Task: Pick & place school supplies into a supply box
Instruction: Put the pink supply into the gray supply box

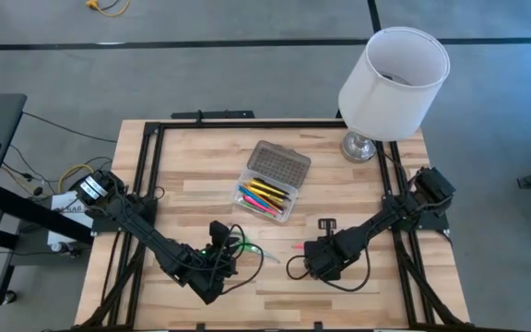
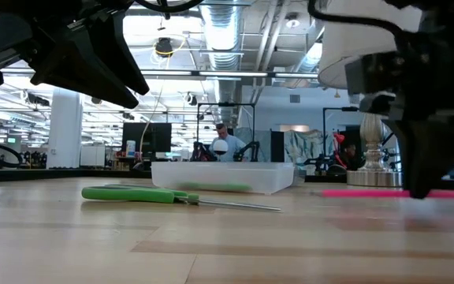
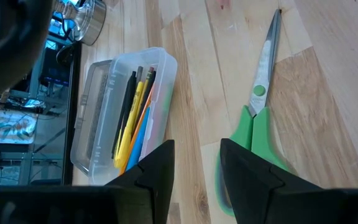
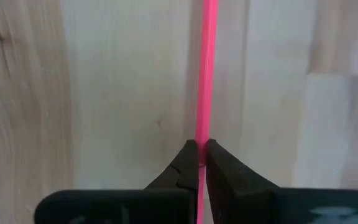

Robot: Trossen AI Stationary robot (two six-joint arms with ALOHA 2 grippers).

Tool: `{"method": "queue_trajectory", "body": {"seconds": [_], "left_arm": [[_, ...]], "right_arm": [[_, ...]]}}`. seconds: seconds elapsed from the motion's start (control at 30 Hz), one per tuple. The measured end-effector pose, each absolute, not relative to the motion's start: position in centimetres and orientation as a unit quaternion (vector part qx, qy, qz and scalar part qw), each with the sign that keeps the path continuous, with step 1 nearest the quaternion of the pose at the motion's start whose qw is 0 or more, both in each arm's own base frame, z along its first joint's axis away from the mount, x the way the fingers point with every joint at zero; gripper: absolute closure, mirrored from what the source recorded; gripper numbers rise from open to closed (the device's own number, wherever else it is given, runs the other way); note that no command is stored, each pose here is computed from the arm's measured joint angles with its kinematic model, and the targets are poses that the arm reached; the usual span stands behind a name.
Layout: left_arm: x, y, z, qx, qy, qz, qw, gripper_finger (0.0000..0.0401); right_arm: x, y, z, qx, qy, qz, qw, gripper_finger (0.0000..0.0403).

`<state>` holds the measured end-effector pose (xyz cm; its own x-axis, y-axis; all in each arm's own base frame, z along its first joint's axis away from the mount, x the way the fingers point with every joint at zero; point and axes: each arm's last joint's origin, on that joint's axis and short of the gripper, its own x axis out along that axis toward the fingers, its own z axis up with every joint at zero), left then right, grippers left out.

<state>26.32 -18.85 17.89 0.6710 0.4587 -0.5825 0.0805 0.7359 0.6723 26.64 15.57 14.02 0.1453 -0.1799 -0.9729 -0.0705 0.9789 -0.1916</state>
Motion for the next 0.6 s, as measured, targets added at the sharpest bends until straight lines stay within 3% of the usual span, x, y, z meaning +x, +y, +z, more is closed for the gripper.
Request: {"method": "queue_trajectory", "body": {"seconds": [0.33, 0.6], "left_arm": [[26.3, -18.8, 17.9, 0.346, 0.39, 0.112, 0.846, 0.0276], [26.3, -18.8, 17.9, 0.346, 0.39, 0.112, 0.846, 0.0276]], "right_arm": [[27.3, 16.8, 17.4, -0.155, 0.629, -0.068, 0.759, 0.0402], [30.3, 15.0, 19.8, -0.175, 0.536, -0.169, 0.808, 0.0402]]}}
